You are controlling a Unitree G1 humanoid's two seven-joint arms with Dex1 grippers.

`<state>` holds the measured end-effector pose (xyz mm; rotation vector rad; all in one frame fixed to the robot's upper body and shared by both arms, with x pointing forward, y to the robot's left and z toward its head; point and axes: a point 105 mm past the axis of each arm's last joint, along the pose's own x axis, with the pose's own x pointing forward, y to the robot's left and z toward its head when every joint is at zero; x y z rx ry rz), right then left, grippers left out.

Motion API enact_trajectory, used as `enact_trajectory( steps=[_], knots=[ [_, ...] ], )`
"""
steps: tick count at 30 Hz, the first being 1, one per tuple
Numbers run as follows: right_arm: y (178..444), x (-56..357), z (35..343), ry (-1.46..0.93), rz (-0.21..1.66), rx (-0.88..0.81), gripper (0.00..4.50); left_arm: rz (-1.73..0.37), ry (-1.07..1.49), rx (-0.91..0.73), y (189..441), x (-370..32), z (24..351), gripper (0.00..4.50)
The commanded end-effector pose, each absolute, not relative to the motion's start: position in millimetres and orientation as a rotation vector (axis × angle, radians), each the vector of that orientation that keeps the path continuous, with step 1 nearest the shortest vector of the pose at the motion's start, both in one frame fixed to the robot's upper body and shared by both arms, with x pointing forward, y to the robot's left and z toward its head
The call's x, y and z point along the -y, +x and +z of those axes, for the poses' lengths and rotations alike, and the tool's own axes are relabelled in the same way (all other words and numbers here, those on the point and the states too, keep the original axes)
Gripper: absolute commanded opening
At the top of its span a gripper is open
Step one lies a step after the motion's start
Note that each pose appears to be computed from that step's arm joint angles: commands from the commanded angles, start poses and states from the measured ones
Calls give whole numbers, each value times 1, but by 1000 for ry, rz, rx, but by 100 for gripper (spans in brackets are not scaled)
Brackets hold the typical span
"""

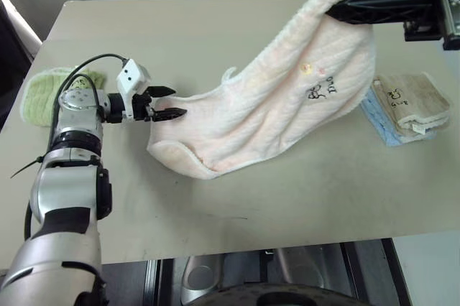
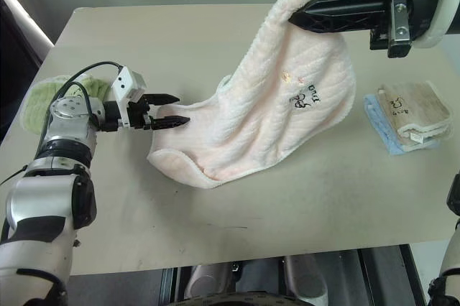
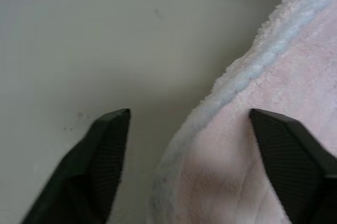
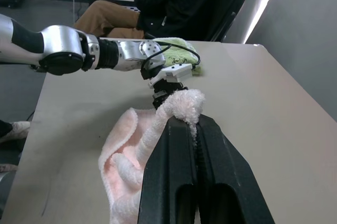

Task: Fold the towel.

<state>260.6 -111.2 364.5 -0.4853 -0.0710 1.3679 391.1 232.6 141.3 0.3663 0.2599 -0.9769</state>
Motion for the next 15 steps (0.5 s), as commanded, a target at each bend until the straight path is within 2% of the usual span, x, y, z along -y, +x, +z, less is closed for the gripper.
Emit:
enact_trajectory(
  steps=[1,7,8,15],
  knots=[
    [254,112,372,-533,1362,112,0,-980,384,-264,391,-240,156,251],
    [255,113,372,-534,1358,111,0,-982,390,-303,388,-246,155,28],
    [255,114,372,-536,1356,111,0,-979,390,-302,388,-247,156,3],
    [262,122,372,-537,1306,108,0,-975,367,-286,385,-254,168,3]
  ],
)
